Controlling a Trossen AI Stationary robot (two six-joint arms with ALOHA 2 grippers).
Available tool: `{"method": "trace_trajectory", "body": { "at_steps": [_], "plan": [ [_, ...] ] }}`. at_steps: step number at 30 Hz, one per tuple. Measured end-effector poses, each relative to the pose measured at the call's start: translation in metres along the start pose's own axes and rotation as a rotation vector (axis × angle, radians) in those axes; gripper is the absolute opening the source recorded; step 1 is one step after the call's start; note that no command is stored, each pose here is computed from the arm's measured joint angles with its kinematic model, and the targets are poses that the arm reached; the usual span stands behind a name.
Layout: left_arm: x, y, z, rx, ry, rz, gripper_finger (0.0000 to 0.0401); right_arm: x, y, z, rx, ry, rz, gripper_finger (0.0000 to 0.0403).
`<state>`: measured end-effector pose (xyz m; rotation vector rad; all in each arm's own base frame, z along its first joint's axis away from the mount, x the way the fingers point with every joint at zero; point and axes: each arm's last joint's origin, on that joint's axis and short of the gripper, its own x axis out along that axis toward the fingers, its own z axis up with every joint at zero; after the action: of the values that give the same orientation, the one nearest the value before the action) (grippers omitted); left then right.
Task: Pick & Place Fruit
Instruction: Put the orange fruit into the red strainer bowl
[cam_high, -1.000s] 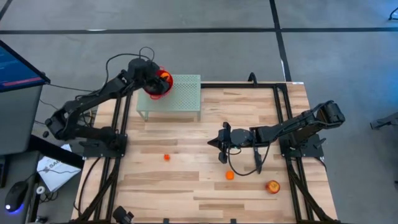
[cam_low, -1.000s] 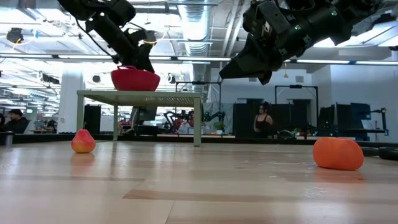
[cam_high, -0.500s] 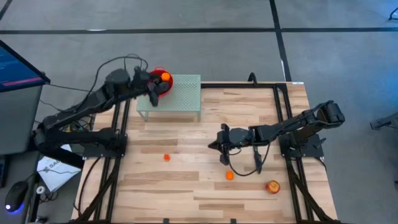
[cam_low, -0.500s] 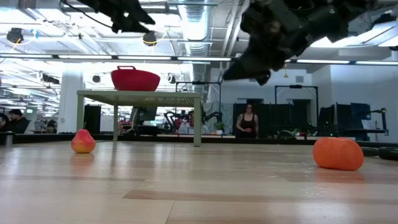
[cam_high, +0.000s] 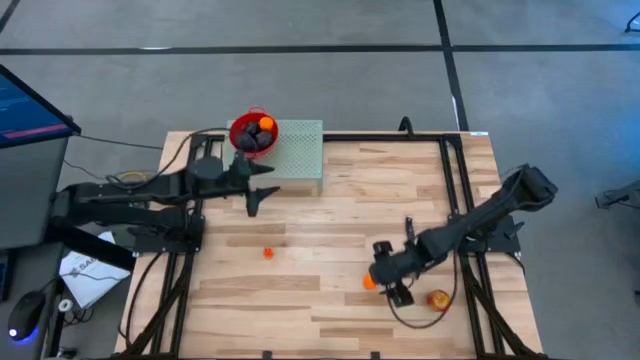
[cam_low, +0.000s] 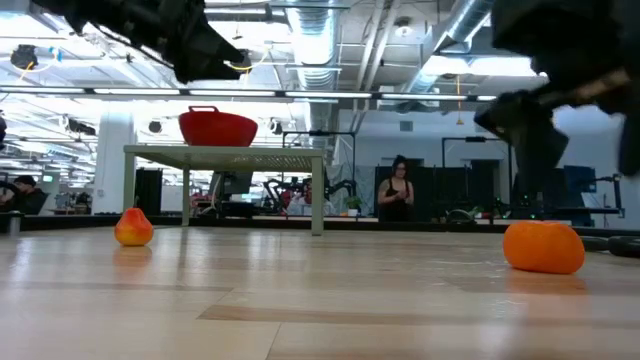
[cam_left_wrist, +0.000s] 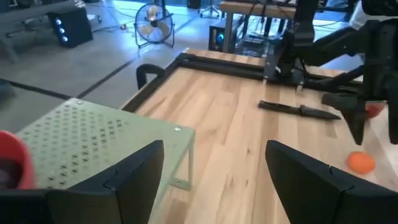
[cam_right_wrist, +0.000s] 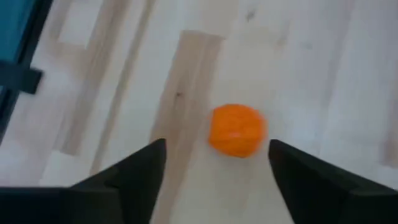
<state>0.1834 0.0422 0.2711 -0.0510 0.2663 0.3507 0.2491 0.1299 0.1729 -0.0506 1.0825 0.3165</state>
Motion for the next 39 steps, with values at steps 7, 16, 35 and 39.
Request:
{"method": "trace_trajectory", "body": {
  "at_steps": [7,16,35,39],
  "plan": [
    [0.004,-0.003,-0.012,-0.027,-0.034,-0.011,0.0278,0.038,0.002,-0.006,0.078,0.042,-0.120,0.0315],
    [0.004,-0.003,-0.011,-0.027,-0.042,-0.012,0.0278,0.052,-0.003,-0.006,0.109,0.040,-0.133,0.0272],
    [-0.033,0.002,0.009,-0.056,-0.230,-0.023,0.0278,-0.006,-0.046,0.040,0.142,-0.201,-0.169,0.0148],
    [-0.059,0.006,0.017,-0.096,-0.340,-0.003,0.0278,-0.047,-0.092,0.078,0.150,-0.402,-0.286,0.0163]
  ]
}}
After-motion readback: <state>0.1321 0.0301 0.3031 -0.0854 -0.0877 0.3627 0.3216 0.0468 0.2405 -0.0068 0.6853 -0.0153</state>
